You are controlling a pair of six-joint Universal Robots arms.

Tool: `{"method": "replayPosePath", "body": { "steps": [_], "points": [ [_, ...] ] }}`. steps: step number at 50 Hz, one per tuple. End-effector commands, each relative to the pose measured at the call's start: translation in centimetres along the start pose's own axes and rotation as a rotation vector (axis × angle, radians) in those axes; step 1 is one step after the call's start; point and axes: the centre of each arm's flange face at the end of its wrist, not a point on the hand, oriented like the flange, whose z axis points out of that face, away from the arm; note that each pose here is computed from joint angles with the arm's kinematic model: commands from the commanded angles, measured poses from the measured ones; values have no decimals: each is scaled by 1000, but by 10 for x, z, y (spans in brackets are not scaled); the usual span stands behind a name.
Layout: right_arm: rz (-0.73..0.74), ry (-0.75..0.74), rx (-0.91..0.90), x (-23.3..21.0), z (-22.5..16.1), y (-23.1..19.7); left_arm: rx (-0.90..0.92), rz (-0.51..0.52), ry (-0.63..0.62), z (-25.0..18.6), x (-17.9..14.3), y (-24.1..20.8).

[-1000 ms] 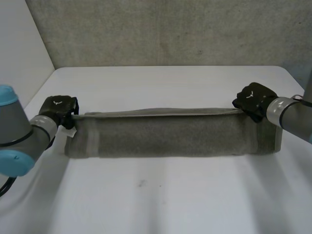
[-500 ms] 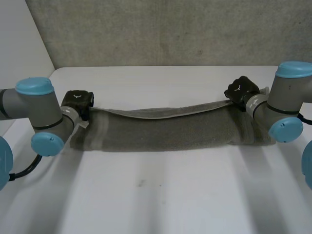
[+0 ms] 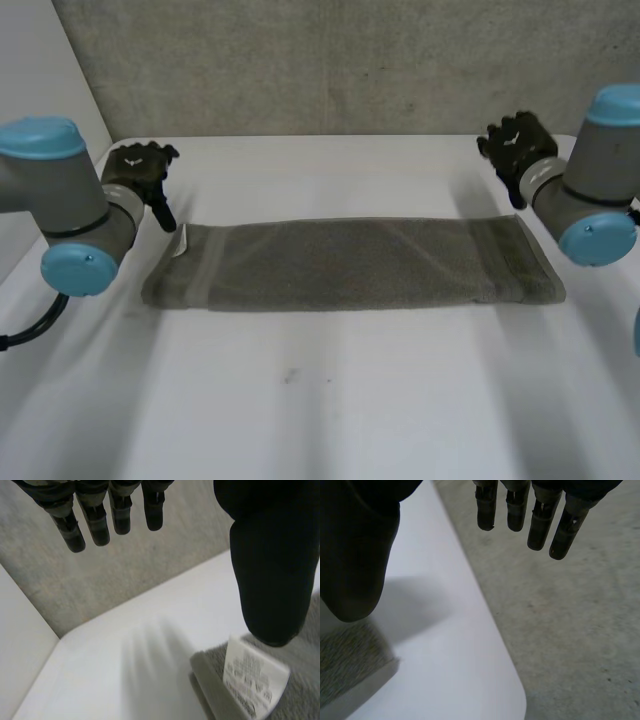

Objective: Fold the towel.

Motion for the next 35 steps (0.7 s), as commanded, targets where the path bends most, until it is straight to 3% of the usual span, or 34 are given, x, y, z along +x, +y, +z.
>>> {"method": "replayPosePath", "body": {
  "steps": [1,8,14,25,35],
  "points": [
    [159,1,23,27,-31,-25,19,-36,-1,-17,-4,-17],
    [196,-124,10,19,-67,-21,-41,-31,17,-51,-3,-9],
    [266,-253,-110,-2,-103,19,-60,-30,26,-81,0,5],
    [297,-260,-194,-22,-113,66,8,-31,41,-106,4,14],
    [290,-224,-200,-34,-98,95,13,-32,62,-111,8,15]
  ]
}}
